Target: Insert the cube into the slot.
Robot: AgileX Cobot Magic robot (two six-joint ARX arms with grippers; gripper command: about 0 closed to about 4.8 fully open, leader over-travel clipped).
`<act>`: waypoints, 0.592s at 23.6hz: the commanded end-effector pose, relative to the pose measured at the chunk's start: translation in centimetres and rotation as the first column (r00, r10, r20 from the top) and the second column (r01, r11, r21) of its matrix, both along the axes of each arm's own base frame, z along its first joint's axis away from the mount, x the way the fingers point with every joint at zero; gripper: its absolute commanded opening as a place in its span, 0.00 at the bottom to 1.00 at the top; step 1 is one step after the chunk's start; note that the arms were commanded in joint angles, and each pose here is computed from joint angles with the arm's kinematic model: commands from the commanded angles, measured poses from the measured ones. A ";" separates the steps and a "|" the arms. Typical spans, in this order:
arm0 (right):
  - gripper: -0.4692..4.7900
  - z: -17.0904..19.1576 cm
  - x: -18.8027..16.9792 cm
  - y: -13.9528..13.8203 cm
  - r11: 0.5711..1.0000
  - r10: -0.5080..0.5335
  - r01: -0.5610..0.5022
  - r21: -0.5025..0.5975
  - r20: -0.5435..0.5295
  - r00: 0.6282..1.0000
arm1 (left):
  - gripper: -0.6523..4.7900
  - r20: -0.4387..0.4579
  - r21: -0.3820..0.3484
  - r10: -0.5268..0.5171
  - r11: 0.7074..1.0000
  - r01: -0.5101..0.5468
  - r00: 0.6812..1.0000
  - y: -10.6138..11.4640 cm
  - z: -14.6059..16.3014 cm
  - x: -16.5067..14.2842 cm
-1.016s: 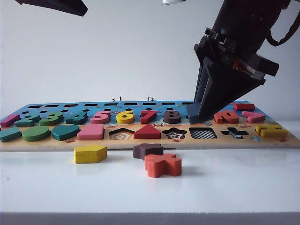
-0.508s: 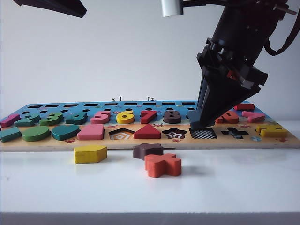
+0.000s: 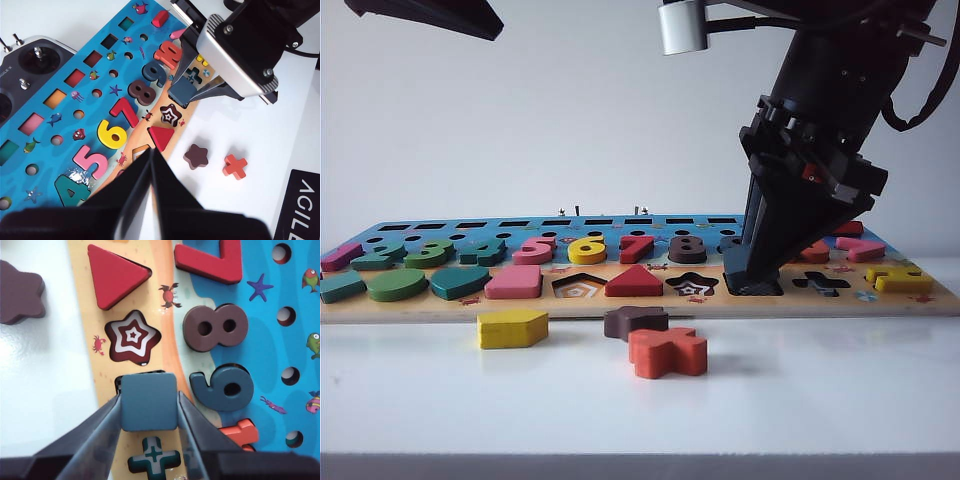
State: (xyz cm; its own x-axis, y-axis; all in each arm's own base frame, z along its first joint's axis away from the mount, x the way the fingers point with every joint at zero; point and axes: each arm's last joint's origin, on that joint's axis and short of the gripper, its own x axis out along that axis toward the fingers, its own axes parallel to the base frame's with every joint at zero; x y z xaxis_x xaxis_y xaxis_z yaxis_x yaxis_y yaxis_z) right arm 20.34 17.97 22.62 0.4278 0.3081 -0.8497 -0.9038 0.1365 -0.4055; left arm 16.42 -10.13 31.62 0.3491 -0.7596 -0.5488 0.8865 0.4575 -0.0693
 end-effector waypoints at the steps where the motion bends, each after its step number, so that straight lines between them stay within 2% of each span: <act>1: 0.29 0.1 0.0 0.0 1.000 -0.002 0.002 0.015 -0.011 1.000 | 0.15 0.009 -0.009 -0.003 1.000 0.003 1.000 -0.1 0.2 0.0; 8: 0.39 0.1 -0.1 0.1 0.999 -0.007 0.008 0.038 -0.043 0.999 | 0.15 0.009 -0.008 -0.002 1.000 0.002 1.000 -0.1 0.2 0.0; 14: 0.39 0.1 -0.1 0.0 1.000 -0.028 0.028 0.013 -0.021 0.999 | 0.15 0.009 -0.008 -0.002 1.000 0.002 1.000 -0.1 0.2 0.0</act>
